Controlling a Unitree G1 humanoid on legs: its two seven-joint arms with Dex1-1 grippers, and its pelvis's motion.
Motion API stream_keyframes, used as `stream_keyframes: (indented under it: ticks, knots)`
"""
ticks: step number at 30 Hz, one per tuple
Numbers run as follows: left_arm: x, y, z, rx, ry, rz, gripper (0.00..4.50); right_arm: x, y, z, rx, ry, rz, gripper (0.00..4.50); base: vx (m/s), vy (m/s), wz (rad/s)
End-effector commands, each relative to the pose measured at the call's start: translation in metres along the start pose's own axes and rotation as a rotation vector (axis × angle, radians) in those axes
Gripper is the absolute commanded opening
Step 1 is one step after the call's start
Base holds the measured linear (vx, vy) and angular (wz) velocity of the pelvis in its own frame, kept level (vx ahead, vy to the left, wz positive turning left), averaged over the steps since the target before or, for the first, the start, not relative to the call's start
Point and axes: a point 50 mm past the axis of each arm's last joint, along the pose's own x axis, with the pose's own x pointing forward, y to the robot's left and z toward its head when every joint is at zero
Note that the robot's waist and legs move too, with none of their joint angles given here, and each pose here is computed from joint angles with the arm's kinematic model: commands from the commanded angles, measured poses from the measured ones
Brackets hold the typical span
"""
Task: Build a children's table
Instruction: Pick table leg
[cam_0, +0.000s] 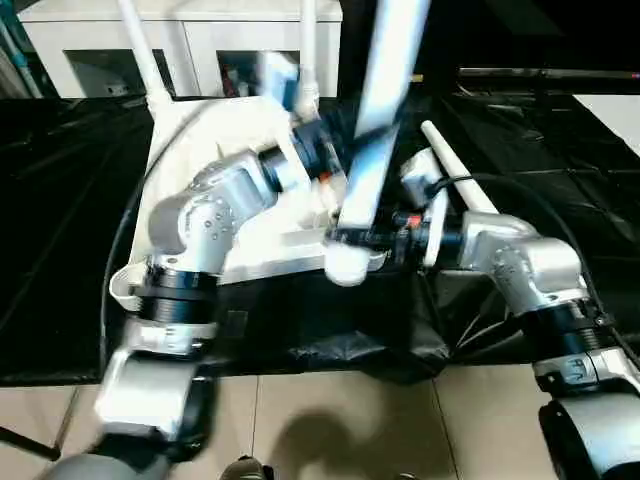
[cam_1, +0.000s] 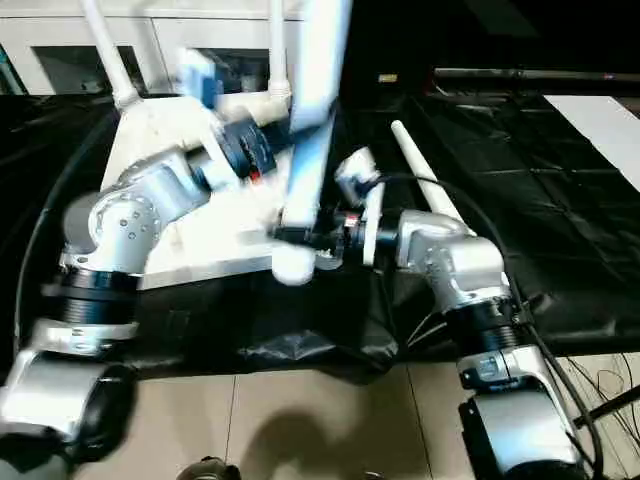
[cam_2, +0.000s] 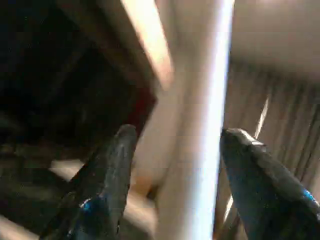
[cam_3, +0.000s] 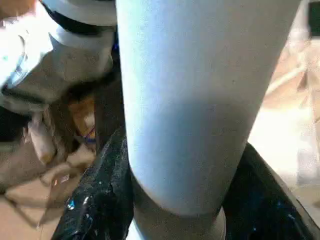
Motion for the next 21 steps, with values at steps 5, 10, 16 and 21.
stream_keyframes:
  ticks: [5,10,16,21]
  knots:
    - [-0.02,0.023,0.015,0.098,-0.038,0.236,3.0,-0.019,-0.011,0.015,-0.123,-0.095,-0.288,1.88,0.0,0.0,0.0]
    - [-0.056,0.042,-0.002,0.612,0.393,0.473,3.0,-0.048,-0.035,-0.009,-0.28,0.057,-0.814,1.88,0.0,0.0,0.0]
    - [-0.114,0.053,-0.016,0.717,0.378,0.76,3.0,-0.048,-0.005,-0.044,-0.283,-0.003,-0.944,1.88,0.0,0.0,0.0]
    - [-0.121,0.035,-0.025,0.749,0.283,0.744,3.0,-0.052,0.019,-0.061,-0.254,-0.097,-0.974,1.88,0.0,0.0,0.0]
